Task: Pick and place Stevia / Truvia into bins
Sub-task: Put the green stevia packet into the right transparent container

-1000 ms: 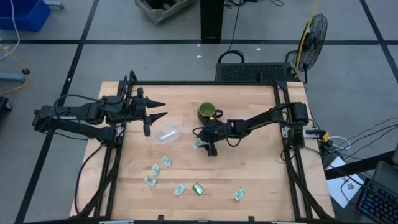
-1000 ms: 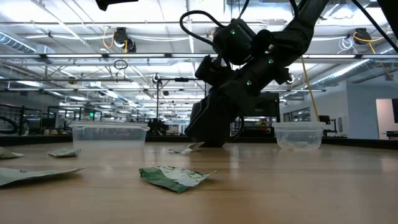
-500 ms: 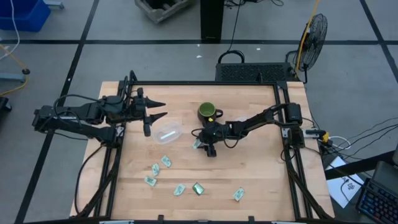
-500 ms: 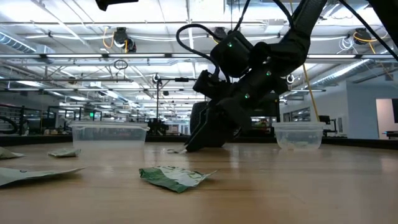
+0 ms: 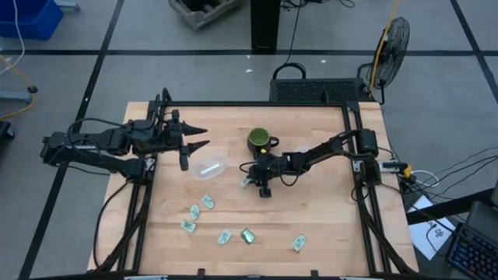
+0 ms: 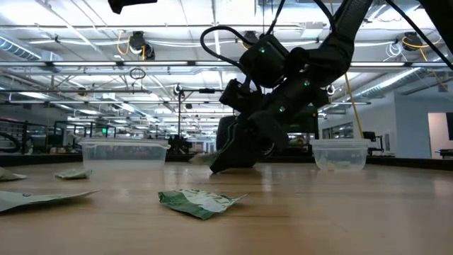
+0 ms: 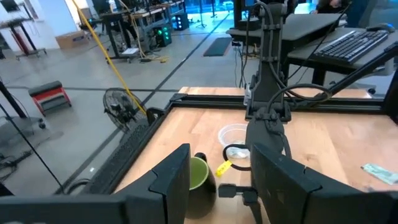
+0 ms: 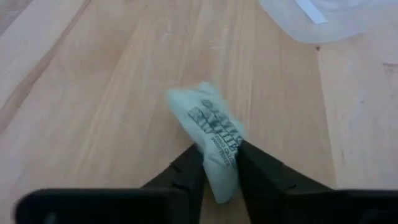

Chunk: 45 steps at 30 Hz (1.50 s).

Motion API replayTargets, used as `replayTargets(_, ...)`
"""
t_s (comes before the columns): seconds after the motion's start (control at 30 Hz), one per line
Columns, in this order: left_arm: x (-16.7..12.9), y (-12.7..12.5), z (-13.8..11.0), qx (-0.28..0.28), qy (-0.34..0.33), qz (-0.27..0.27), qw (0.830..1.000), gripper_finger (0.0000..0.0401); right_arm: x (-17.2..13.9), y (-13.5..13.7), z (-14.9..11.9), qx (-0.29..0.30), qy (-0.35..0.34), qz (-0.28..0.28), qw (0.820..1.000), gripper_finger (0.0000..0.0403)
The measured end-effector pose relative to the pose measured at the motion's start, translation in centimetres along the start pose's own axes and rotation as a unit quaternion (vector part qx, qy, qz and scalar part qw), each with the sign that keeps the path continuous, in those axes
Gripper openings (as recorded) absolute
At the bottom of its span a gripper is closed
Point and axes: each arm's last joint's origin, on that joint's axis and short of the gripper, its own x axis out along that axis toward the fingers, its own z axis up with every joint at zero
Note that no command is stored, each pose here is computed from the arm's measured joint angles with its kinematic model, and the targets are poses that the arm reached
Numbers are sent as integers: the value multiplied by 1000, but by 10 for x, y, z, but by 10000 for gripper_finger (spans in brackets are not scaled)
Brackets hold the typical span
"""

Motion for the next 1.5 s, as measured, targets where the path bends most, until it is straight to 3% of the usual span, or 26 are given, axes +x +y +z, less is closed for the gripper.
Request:
replayTargets(0.2, 2, -8, -13, -22, 69, -100, 992, 175, 1, 6, 1, -1, 0, 5, 1000, 6)
replayTargets(0.37, 10, -22, -33, -57, 174, -137, 974, 175, 1, 11, 2, -2, -1, 8, 1000, 4)
replayTargets(0.57, 27, -44, -52, -51, 232, -163, 957, 175, 2, 15, 2, 1, -1, 11, 1000, 1)
replayTargets(0.8, 43, -65, -56, -41, 228, -191, 954, 175, -1, 22, 7, 8, -7, 16, 1000, 1)
replayTargets(0.97, 45, -70, -55, -27, 214, -198, 956, 175, -13, 26, 18, -12, -12, -14, 1000, 0)
replayTargets(1.2, 44, -68, -53, -32, 204, -175, 963, 175, -53, 28, 25, -6, 2, -45, 999, 0)
replayTargets(1.33, 44, -68, -53, -40, 207, -173, 962, 175, -91, 31, 21, -2, 35, -70, 997, 0)
replayTargets(1.5, 44, -68, -53, -57, 210, -170, 961, 175, -142, 43, 13, 10, 27, -87, 996, 0)
